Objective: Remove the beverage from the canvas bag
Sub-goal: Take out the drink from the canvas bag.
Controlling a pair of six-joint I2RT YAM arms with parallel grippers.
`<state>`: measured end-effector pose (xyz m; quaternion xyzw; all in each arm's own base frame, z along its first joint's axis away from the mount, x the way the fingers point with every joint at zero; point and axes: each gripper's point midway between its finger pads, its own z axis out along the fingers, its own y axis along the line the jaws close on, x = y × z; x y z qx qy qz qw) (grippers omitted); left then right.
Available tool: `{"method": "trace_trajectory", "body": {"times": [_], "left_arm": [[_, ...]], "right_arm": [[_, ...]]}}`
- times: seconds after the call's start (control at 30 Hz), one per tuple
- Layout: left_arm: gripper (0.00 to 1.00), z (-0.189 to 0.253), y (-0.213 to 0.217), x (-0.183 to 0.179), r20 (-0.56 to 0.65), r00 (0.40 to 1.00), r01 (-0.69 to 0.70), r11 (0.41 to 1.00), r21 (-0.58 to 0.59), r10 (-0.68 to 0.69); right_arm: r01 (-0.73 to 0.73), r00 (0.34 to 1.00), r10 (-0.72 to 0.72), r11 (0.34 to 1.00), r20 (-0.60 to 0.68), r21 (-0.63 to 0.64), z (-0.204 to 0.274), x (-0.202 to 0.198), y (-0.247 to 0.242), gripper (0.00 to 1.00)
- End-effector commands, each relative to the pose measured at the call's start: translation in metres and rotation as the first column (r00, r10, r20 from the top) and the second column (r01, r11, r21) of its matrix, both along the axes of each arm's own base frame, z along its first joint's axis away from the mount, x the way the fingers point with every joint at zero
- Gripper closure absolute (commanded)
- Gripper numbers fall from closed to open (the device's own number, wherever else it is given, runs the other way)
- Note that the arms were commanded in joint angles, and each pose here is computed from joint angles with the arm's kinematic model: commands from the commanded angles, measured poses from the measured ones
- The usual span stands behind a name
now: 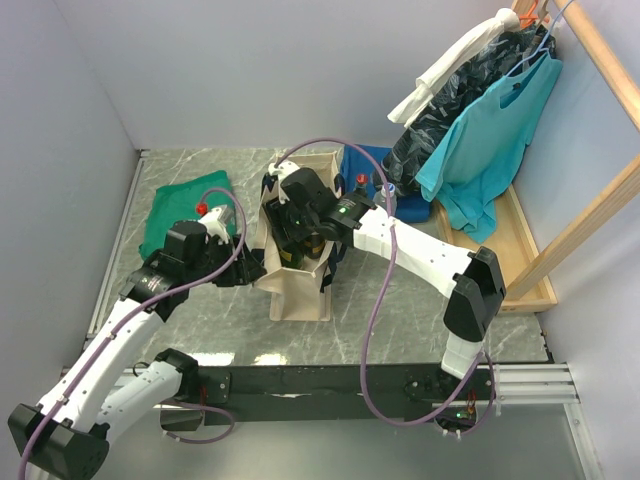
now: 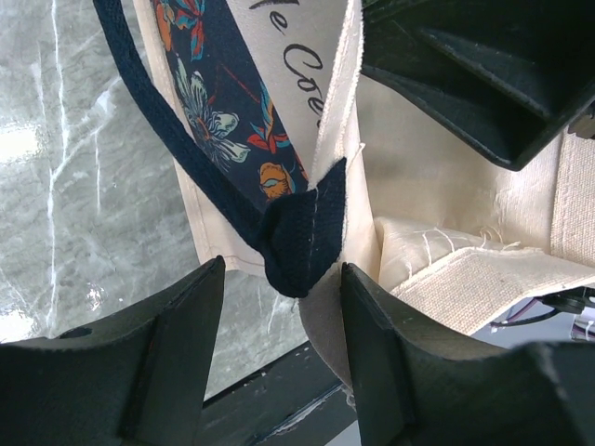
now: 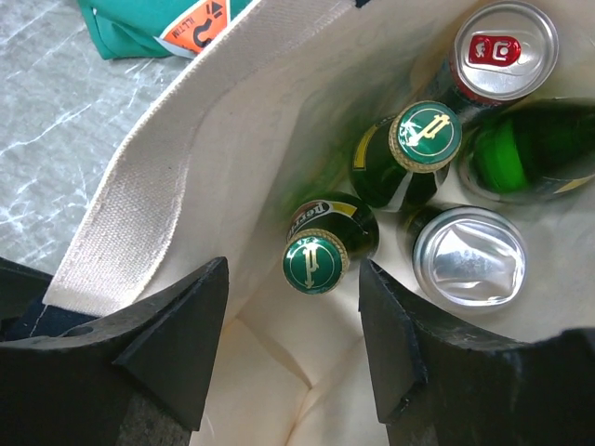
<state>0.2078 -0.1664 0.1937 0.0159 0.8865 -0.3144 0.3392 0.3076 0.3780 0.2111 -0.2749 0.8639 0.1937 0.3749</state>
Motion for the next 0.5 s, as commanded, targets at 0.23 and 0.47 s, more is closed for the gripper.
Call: {"method": "trace_trajectory", "body": {"times": [0.23, 0.47], "left_arm": [[0.41, -0.005, 0.003, -0.009, -0.021, 1.0, 0.006, 1.0, 0.011, -0.006], [0.41, -0.006, 0.003, -0.01, -0.024, 1.0, 0.005, 1.0, 0.013, -0.004]], "right_arm": [[0.013, 1.0, -0.014, 1.0, -0.023, -0.01, -0.01, 0.004, 0.007, 0.36], [0.012, 0.999, -0.012, 1.0, -0.03, -0.014, -0.015, 0.004, 0.008, 0.37]]}}
